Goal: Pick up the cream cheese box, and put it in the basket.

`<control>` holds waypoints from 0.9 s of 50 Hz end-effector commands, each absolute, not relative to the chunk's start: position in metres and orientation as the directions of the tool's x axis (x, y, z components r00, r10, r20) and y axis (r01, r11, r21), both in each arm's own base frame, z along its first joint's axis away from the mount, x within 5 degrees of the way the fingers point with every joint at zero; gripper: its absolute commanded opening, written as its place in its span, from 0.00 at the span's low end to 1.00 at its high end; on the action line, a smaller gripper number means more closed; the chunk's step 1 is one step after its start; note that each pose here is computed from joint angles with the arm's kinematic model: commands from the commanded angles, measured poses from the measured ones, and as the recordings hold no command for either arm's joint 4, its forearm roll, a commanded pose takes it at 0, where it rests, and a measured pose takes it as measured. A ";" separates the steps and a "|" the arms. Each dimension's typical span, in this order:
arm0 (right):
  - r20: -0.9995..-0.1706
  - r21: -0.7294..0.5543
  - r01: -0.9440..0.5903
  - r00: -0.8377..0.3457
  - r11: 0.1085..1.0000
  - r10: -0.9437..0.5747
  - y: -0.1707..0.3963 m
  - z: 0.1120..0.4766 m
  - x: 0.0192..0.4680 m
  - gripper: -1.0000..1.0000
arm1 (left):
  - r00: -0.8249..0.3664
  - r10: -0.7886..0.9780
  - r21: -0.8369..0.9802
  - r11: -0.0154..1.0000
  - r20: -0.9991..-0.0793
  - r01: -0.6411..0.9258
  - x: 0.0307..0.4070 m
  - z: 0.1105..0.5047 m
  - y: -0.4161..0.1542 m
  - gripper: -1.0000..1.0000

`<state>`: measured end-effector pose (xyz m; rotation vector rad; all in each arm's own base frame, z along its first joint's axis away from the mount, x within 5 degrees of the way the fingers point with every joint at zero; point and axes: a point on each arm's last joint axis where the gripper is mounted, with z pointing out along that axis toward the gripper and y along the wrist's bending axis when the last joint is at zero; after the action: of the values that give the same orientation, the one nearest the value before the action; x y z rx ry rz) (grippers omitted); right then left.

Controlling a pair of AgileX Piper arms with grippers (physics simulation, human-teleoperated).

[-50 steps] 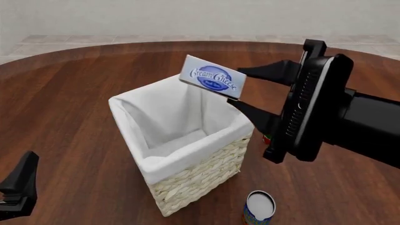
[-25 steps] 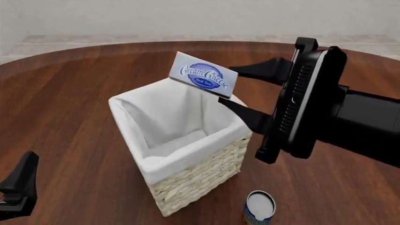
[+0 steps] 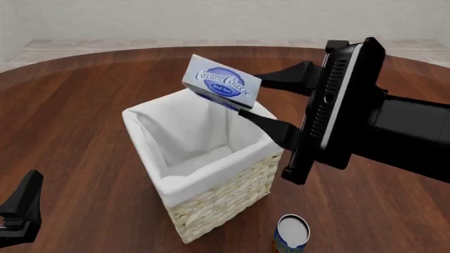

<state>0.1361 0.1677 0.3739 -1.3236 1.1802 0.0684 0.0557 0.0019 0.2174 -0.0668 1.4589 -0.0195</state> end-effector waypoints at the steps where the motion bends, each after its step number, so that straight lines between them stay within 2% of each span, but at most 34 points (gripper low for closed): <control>1: -0.714 -0.668 -0.659 0.440 0.344 -0.544 0.170 0.378 0.135 0.00 | 0.113 -0.054 -0.058 0.998 -0.992 -0.028 0.056 0.218 0.002 1.00; 45: -0.732 -0.625 -0.708 0.384 0.329 -0.563 0.173 0.365 0.135 0.00 | 0.111 -0.052 -0.055 0.998 -0.992 -0.027 0.056 0.217 0.002 1.00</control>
<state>0.1351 0.1738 0.3633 -1.3534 1.2741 0.1326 0.0557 0.0019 0.2172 -0.0657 1.4586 -0.0188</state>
